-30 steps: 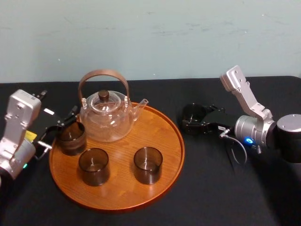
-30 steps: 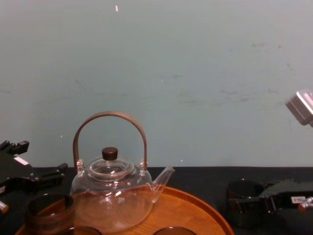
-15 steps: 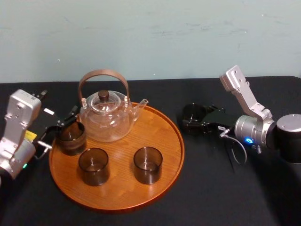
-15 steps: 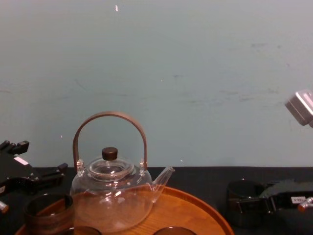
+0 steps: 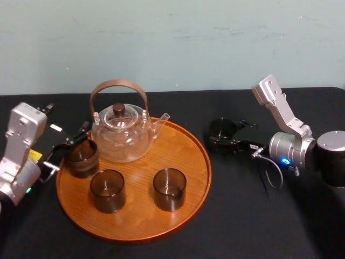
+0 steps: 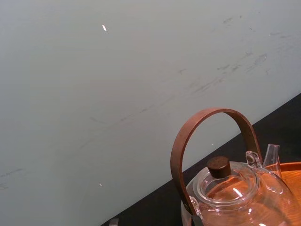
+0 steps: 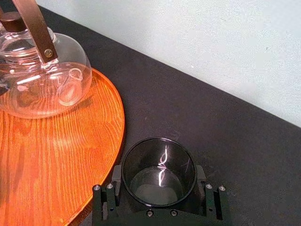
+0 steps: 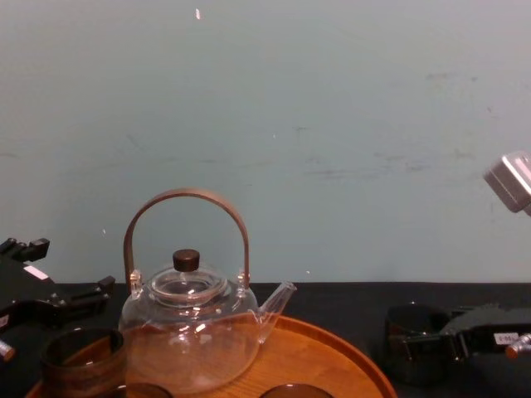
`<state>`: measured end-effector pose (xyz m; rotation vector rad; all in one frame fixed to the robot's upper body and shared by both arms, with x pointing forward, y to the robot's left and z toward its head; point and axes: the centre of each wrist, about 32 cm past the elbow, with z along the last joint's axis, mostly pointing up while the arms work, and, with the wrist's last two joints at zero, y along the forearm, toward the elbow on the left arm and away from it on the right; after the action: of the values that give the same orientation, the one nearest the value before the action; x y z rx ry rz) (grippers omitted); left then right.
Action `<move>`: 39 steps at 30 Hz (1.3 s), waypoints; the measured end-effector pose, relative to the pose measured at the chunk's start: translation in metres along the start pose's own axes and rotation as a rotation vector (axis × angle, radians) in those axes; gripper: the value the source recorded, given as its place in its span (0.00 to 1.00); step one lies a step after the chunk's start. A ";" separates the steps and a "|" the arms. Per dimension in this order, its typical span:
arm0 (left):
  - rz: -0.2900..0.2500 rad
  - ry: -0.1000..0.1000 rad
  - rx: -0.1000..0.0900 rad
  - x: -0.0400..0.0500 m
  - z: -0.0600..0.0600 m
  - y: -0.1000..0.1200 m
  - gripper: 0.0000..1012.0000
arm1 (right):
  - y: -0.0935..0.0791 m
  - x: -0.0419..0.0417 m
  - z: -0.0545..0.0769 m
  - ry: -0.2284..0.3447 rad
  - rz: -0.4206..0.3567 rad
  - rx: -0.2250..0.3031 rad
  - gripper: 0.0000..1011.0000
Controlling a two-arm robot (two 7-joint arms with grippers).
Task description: Pick up the glass from the table and place it on the tray.
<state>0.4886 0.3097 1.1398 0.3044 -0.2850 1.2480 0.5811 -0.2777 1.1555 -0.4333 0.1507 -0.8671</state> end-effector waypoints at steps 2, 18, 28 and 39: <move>0.000 0.000 0.000 0.0000 0.000 0.000 0.99 | 0.000 0.0000 0.000 0.000 0.000 0.000 0.89; 0.000 0.000 0.000 0.0000 0.000 0.000 0.99 | -0.027 -0.0027 0.015 -0.012 0.018 0.087 0.89; 0.000 0.000 0.000 0.0000 0.000 0.000 0.99 | -0.049 -0.0045 0.041 -0.078 0.038 0.162 0.89; 0.000 0.000 0.000 0.0000 0.000 0.000 0.99 | -0.041 -0.0200 0.050 -0.132 0.139 0.170 0.89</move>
<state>0.4886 0.3096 1.1398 0.3044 -0.2850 1.2479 0.5543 -0.2703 1.2178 -0.3156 -0.0145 -0.7063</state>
